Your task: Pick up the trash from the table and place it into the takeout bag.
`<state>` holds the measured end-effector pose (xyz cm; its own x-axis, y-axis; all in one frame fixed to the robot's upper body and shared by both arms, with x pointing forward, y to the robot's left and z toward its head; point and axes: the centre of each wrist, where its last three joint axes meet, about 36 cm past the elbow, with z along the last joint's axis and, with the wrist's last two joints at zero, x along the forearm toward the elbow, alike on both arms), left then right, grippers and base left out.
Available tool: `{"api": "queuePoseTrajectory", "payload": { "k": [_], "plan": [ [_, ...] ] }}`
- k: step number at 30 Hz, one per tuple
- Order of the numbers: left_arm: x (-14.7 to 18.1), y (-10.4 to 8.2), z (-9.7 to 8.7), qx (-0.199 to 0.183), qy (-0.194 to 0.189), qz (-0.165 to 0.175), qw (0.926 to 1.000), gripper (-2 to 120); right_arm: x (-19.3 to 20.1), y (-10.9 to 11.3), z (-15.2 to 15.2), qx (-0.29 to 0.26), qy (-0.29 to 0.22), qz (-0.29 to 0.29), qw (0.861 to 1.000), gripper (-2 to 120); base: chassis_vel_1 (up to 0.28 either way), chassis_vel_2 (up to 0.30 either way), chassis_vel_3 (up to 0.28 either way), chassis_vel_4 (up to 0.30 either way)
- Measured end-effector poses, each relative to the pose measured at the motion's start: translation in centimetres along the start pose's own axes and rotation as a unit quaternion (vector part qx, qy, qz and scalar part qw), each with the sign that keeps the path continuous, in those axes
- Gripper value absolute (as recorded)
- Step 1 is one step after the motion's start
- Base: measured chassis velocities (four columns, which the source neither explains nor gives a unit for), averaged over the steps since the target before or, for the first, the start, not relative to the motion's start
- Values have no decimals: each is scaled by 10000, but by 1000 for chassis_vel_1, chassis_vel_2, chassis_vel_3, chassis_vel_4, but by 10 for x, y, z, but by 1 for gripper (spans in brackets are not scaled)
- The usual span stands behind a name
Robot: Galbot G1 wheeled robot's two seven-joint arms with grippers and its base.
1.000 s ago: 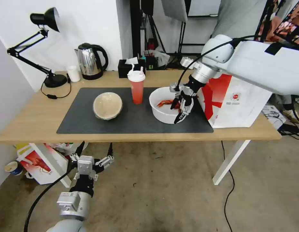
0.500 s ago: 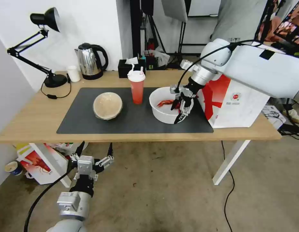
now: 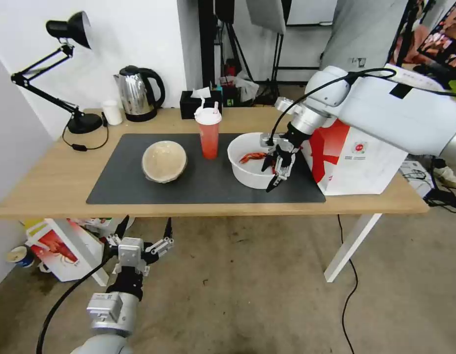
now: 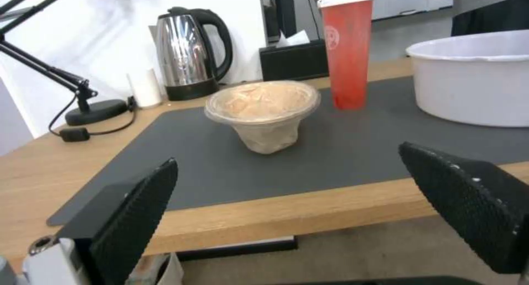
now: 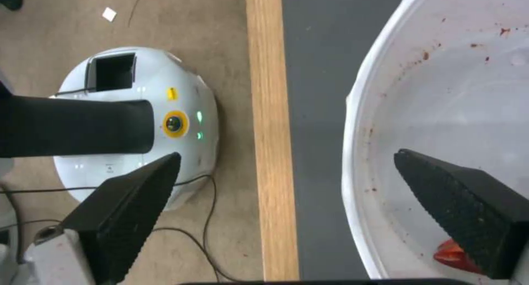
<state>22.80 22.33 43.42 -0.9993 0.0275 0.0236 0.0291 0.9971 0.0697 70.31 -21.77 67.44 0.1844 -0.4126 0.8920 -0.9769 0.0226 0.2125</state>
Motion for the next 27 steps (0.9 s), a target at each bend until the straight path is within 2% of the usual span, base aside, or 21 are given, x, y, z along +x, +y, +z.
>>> {"api": "queuePoseTrajectory", "payload": {
  "k": [6, 9, 13, 16, 22, 25, 26, 27],
  "plan": [
    [0, 0, 0, 0, 0, 0, 10000, 100, -1, -2, 1, -20, 20, 26, 10000, 86, 0, 0, 0, 0],
    [0, 0, 0, 0, 0, 0, 10000, 100, -2, -3, 3, -42, 44, 42, 10000, 71, 0, 0, 0, 0],
    [0, 0, 0, 0, 0, 0, 10000, 100, -6, -5, 7, -72, 71, 27, 9999, 60, 0, 0, 0, 0],
    [0, 0, 0, 0, 0, 0, 10000, 100, -8, -6, 9, -90, 83, 9, 9999, 57, 0, 0, 0, 0],
    [0, 0, 0, 0, 0, 0, 10000, 100, -11, -8, 10, -106, 110, -4, 9999, 43, 0, 0, 0, 0],
    [0, 0, 0, 0, 0, 0, 10000, 100, -14, -9, 10, -107, 110, -25, 9999, 28, 0, 0, 0, 0],
    [0, 0, 0, 0, 0, 0, 10000, 100, -14, -9, 10, -107, 110, -25, 9999, 28, 0, 0, 0, 0],
    [0, 0, 0, 0, 0, 0, 10000, 100, -16, -10, 10, -109, 110, -31, 9999, 24, 0, 0, 0, 0]
  ]
}}
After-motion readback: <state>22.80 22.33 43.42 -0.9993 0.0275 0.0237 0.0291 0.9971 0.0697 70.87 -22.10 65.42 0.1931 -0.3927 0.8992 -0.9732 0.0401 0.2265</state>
